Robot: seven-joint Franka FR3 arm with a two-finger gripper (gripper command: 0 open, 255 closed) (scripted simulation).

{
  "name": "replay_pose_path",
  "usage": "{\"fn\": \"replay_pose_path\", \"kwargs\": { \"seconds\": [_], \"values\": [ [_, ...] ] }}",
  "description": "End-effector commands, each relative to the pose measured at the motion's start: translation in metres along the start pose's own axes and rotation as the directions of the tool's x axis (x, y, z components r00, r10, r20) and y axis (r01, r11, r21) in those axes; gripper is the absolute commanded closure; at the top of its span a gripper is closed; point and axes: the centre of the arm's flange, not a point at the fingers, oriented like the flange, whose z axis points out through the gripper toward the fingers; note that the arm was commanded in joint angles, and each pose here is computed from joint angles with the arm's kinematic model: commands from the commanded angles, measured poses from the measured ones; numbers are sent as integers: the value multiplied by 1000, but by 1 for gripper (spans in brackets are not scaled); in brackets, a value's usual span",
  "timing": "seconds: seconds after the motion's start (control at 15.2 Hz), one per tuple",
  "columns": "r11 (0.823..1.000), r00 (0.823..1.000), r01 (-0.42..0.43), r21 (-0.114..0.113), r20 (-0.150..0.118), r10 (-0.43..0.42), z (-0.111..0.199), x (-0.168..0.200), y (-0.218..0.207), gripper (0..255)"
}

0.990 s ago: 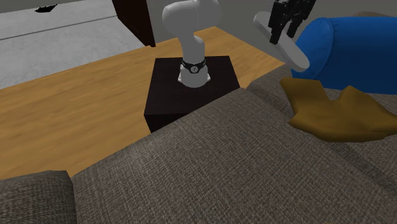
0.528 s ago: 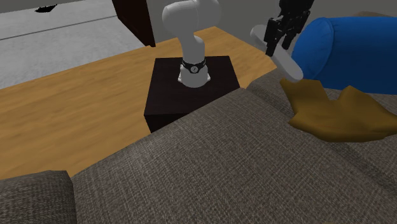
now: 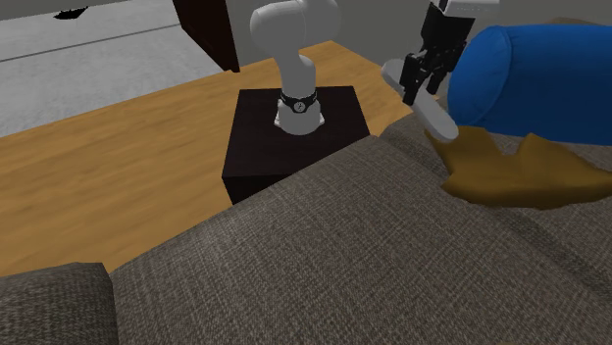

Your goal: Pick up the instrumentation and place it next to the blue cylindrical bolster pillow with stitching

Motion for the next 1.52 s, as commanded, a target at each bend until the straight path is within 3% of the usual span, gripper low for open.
{"fn": "replay_pose_path", "kwargs": {
  "seconds": [0.0,1.12,1.45],
  "values": [
    [1000,1000,0,0,0,0,11,0,0,255],
    [1000,1000,0,0,0,0,102,-1,0,255],
    [1000,1000,0,0,0,0,102,-1,0,255]
  ]
}}
